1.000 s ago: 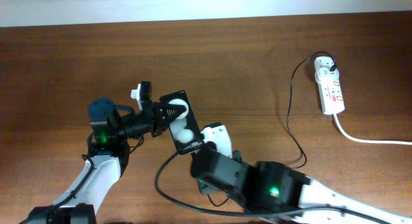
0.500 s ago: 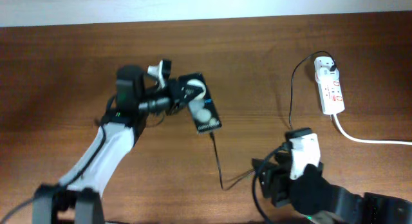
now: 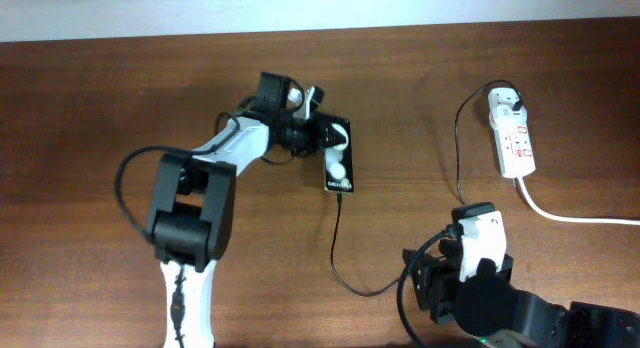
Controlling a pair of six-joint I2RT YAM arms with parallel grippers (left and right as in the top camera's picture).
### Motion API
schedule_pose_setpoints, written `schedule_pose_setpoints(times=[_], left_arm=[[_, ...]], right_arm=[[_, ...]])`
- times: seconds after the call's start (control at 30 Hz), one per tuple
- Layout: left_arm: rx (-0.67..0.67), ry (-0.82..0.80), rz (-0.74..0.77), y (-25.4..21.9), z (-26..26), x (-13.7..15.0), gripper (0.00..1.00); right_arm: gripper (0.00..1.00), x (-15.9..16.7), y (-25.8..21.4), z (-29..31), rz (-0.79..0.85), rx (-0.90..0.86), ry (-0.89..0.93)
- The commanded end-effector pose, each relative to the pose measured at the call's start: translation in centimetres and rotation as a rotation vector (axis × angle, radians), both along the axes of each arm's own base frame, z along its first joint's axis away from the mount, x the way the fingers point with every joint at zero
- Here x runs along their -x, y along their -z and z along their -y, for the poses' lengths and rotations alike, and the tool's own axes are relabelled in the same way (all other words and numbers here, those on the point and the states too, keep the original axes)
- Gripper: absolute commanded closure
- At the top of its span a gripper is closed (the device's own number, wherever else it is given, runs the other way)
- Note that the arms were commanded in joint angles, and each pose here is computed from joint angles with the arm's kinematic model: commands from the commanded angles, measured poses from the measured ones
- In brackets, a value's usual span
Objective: Plug charger to phone and switch on socket
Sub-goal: 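Lower the plugged phone onto the table with the left gripper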
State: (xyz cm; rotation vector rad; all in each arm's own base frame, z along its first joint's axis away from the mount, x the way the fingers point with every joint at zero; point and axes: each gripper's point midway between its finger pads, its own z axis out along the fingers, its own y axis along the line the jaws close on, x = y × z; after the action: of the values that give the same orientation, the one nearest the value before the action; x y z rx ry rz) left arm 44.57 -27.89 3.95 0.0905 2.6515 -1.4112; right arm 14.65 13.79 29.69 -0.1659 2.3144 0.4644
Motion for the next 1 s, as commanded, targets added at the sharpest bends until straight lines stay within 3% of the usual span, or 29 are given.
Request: schedule_pose_setpoints(times=[0.0, 0.2, 0.33, 0.47, 0.6, 0.67, 0.7, 0.97], left_arm=[[-0.015, 0.038, 0.052, 1.2, 0.2, -0.6, 1.00], [-0.051, 0.019, 0.047, 2.2, -0.1, -0.8, 0.89], [-0.055, 0.019, 0.039, 2.3, -0.2, -0.7, 0.67], [-0.063, 0.014, 0.042, 2.4, -0.3, -0.8, 0.53], [-0.091, 0.000, 0.041, 2.8, -0.6, -0.9, 0.30], [-0.123, -0.017, 0.042, 3.2, -1.0, -1.1, 0.07], [-0.148, -0.028, 0.039, 3.6, -1.4, -1.2, 0.01], [-0.271, -0.078, 0.013, 5.3, -3.1, -1.2, 0.01]], right_arm=[[0.41, -0.3, -0.3, 0.3, 0.014, -0.002, 0.022], [0.41, -0.4, -0.1, 1.0, 0.018, 0.029, 0.036], [0.40, -0.4, 0.0, 1.0, 0.018, 0.032, 0.038], [0.35, -0.4, -0.1, 1.0, 0.018, 0.027, 0.042], [0.30, -0.4, -0.1, 1.0, 0.019, 0.023, 0.044], [0.29, -0.4, -0.1, 1.0, 0.019, 0.023, 0.044], [0.28, -0.4, -0.1, 1.0, 0.019, 0.023, 0.043], [0.21, -0.4, -0.1, 1.0, 0.018, 0.023, 0.043]])
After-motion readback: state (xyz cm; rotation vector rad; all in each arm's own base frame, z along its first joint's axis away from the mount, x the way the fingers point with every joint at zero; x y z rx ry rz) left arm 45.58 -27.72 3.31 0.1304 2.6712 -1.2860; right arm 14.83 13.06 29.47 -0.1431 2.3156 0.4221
